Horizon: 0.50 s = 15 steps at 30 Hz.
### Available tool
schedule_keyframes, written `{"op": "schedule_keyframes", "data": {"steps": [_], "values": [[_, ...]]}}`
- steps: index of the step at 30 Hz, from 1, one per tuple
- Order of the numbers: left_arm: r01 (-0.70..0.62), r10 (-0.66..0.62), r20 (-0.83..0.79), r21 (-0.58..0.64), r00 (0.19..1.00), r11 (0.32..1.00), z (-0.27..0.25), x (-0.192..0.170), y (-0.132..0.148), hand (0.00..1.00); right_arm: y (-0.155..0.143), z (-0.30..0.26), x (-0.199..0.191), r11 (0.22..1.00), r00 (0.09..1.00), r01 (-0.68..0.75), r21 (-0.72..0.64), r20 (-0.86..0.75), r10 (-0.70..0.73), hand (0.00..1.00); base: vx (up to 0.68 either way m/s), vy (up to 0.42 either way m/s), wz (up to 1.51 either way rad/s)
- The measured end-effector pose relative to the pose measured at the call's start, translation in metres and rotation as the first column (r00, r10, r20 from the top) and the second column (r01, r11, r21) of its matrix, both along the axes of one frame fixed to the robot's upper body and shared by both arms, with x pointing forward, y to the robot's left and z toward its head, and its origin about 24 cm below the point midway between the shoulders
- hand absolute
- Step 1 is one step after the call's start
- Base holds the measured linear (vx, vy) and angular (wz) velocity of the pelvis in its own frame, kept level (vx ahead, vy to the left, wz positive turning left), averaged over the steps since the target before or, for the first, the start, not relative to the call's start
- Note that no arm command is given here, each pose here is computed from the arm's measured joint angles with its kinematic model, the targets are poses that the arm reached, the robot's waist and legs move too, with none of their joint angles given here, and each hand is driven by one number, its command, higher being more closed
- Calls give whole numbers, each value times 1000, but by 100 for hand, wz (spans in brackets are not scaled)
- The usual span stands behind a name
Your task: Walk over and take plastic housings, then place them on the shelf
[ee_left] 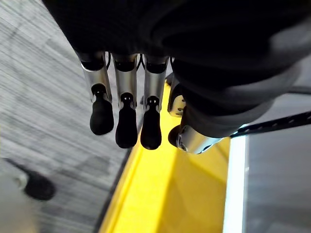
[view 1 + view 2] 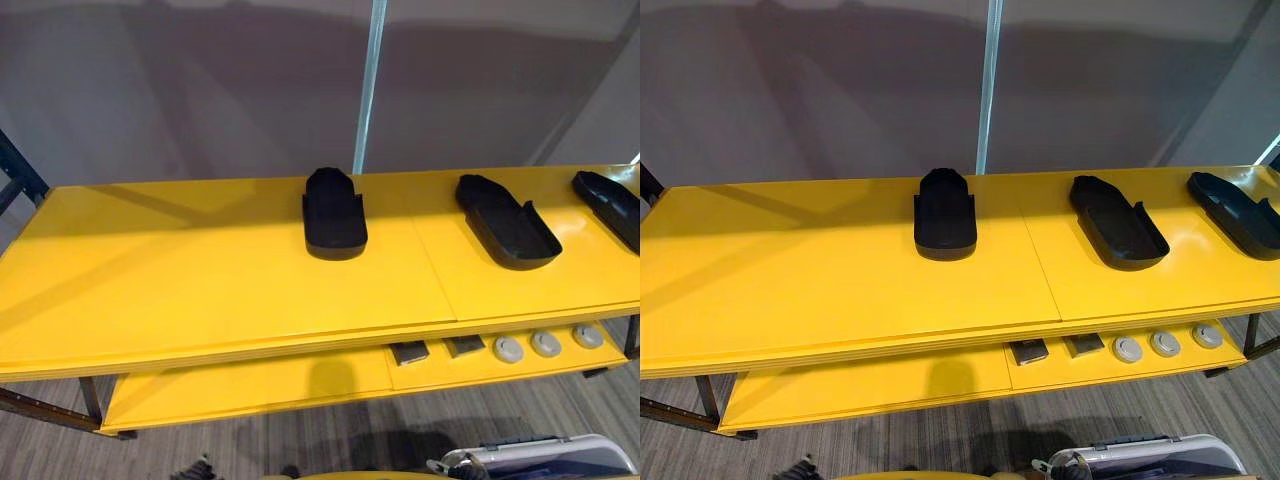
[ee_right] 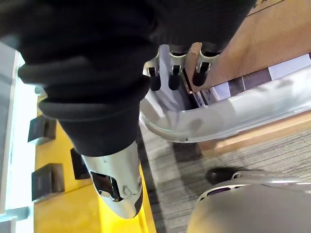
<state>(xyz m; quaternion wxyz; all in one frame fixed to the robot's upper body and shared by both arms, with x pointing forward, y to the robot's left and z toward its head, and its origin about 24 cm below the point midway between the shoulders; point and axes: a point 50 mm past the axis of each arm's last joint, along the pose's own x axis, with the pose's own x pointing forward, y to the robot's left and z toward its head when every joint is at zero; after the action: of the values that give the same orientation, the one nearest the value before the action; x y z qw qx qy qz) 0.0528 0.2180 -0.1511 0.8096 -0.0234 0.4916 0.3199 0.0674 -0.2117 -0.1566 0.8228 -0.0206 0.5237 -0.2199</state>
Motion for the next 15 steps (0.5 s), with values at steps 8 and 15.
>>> {"op": "schedule_keyframes", "data": {"steps": [8, 15], "values": [[212, -211, -47, 18, 976, 977, -3, 13, -2, 0, -3, -1, 2, 1000, 1000, 20, -3, 14, -19, 0, 1, 0, -5], [266, -265, -38, 33, 964, 963, -2, 26, -3, 0, -2, -1, 9, 999, 999, 32, 2, 38, -32, 0, 10, 0, -3]]}}
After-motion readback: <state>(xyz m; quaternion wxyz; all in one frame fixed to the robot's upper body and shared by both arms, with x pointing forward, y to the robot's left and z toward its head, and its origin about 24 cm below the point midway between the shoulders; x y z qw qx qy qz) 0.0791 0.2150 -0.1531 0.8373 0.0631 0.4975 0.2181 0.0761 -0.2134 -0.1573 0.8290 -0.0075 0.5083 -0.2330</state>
